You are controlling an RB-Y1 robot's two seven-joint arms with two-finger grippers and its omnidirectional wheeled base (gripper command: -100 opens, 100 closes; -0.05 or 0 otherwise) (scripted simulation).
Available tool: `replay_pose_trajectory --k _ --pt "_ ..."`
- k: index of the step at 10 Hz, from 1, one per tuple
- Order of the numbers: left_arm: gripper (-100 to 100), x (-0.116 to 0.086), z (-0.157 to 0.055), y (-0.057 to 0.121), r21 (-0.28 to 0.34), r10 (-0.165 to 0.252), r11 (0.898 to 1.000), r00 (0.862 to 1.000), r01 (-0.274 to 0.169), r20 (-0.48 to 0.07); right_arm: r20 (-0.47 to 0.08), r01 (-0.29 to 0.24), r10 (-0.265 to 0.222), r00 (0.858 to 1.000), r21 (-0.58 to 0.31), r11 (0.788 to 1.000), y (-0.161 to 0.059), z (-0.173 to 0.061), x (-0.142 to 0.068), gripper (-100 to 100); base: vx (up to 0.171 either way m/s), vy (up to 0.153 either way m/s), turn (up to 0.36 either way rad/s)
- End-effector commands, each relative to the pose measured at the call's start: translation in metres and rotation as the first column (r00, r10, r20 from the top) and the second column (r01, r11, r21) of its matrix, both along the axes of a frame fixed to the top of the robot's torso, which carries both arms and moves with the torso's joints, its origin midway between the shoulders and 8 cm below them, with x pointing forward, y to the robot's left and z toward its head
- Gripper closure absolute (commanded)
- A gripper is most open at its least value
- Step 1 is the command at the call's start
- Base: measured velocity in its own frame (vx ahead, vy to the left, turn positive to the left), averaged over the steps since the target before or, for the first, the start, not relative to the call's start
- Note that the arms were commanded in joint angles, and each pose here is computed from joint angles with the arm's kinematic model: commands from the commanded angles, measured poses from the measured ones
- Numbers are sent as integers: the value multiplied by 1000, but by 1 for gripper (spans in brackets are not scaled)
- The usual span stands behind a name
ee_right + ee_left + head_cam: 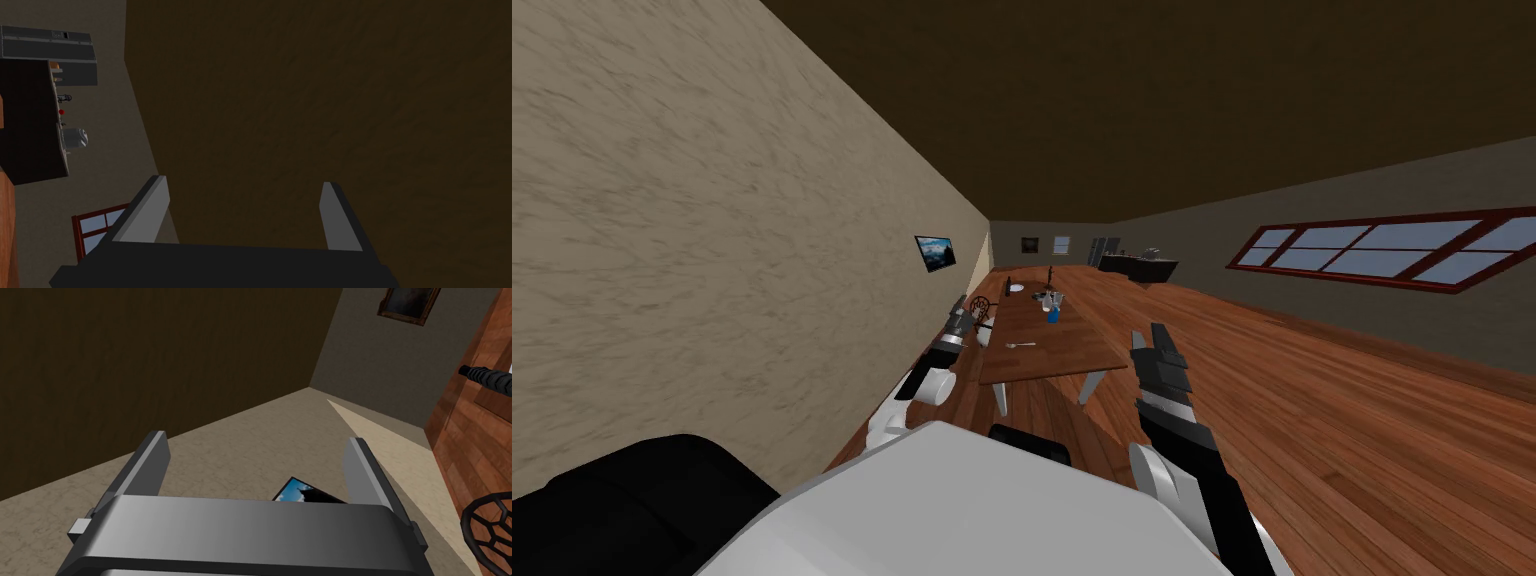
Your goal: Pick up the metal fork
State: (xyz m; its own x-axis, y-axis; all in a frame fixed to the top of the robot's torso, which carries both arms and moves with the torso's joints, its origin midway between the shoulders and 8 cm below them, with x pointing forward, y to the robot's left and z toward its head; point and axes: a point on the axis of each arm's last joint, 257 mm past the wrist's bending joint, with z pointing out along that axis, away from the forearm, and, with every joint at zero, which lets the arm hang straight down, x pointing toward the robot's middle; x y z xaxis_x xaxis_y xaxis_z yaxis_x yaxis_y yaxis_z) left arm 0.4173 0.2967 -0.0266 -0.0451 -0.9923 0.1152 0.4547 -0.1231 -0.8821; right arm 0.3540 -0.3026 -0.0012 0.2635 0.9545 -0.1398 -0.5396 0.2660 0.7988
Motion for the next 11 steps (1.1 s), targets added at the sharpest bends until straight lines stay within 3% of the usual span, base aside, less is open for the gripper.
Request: replay_pose_trajectory --k 1,3,5,6,8,9,10,11 --pt "-100 7 -14 0 -19 -15 1000 999 14 -36 0 0 0 1000 0 1000 0 0 0 0 -23 33 -135" --pt "-100 29 -40 6 -62 -57 997 991 50 -121 0 0 0 1000 0 1000 0 0 0 0 -18 22 -307" --pt "-100 43 -64 12 -92 -75 994 978 57 -197 0 0 0 1000 0 1000 0 0 0 0 -20 22 -182" --pt "-100 44 -71 14 -93 -71 994 975 52 -210 0 0 0 1000 0 1000 0 0 0 0 -16 13 -116" --pt "-100 63 -100 22 -142 -105 988 947 64 -302 0 0 0 1000 0 1000 0 0 0 0 -15 16 -368" --pt "-100 65 -119 27 -155 -100 987 933 49 -345 0 0 0 1000 0 1000 0 0 0 0 -15 23 -135" --pt "-100 65 -121 28 -155 -99 987 932 46 -350 0 0 0 1000 0 1000 0 0 0 0 -7 7 45" --pt "-100 72 -140 33 -187 -118 981 906 44 -406 0 0 0 1000 0 1000 0 0 0 0 -7 0 -243"
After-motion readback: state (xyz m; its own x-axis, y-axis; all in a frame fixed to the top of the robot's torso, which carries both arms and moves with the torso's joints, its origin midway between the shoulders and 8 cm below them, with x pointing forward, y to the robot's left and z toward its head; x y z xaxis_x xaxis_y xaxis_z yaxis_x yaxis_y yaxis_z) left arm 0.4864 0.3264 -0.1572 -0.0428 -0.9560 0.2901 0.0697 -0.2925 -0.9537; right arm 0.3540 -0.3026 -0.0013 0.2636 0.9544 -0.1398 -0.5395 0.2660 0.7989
